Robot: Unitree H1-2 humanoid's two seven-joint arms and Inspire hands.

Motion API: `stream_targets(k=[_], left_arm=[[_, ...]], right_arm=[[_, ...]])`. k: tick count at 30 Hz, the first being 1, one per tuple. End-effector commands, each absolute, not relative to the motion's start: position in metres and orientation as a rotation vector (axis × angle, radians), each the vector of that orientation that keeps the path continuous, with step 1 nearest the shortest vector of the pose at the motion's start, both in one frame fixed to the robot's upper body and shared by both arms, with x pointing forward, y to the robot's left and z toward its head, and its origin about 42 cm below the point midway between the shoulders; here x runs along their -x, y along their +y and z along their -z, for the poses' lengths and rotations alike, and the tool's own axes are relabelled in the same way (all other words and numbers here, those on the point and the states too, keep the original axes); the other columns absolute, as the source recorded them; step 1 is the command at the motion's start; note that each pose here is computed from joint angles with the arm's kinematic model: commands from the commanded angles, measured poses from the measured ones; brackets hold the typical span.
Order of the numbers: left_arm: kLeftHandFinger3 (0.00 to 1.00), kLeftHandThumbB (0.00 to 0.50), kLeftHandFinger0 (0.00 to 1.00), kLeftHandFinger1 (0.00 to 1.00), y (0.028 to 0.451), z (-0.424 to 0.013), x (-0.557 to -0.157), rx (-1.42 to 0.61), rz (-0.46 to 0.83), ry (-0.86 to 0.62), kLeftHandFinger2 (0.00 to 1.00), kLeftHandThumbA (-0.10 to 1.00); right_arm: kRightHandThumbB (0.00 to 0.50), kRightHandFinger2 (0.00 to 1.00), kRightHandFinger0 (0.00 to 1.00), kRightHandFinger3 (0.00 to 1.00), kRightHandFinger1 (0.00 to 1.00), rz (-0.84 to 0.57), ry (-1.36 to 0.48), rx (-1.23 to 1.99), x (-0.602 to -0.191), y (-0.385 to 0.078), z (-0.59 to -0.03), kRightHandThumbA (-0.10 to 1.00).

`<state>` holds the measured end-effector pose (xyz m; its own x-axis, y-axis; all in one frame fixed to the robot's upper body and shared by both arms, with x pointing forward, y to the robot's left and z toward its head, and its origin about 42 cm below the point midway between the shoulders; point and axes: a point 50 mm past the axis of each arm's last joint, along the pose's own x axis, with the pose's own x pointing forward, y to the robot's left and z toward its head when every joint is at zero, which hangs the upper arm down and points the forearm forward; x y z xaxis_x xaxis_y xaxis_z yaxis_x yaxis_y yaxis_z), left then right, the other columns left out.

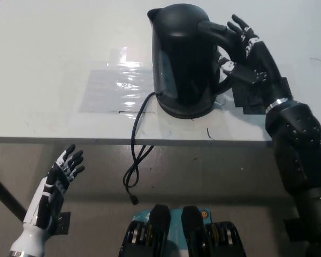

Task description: A kettle and its base are kept separately on the desk infront of the robot and the robot uses its right hand to lift the kettle by its handle and places it on its base to align it correctly.

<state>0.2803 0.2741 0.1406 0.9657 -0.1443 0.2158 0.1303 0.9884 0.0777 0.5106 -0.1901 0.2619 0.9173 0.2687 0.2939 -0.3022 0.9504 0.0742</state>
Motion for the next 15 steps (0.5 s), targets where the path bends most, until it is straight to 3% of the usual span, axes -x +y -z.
stream_targets(k=[1, 15], left_arm=[[1.0, 0.087, 1.0, 1.0, 0.277, -0.153, -0.284, -0.065, 0.16, -0.285, 1.0, 1.0], [1.0, 0.1, 1.0, 1.0, 0.278, -0.154, -0.285, -0.062, 0.159, -0.287, 1.0, 1.0]], right_arm=[[0.5, 1.0, 1.0, 1.0, 1.0, -0.532, -0.389, -0.334, -0.507, -0.205, -0.321, 0.61], [0.5, 1.0, 1.0, 1.0, 1.0, -0.515, -0.389, -0.292, -0.507, -0.233, -0.313, 0.57]])
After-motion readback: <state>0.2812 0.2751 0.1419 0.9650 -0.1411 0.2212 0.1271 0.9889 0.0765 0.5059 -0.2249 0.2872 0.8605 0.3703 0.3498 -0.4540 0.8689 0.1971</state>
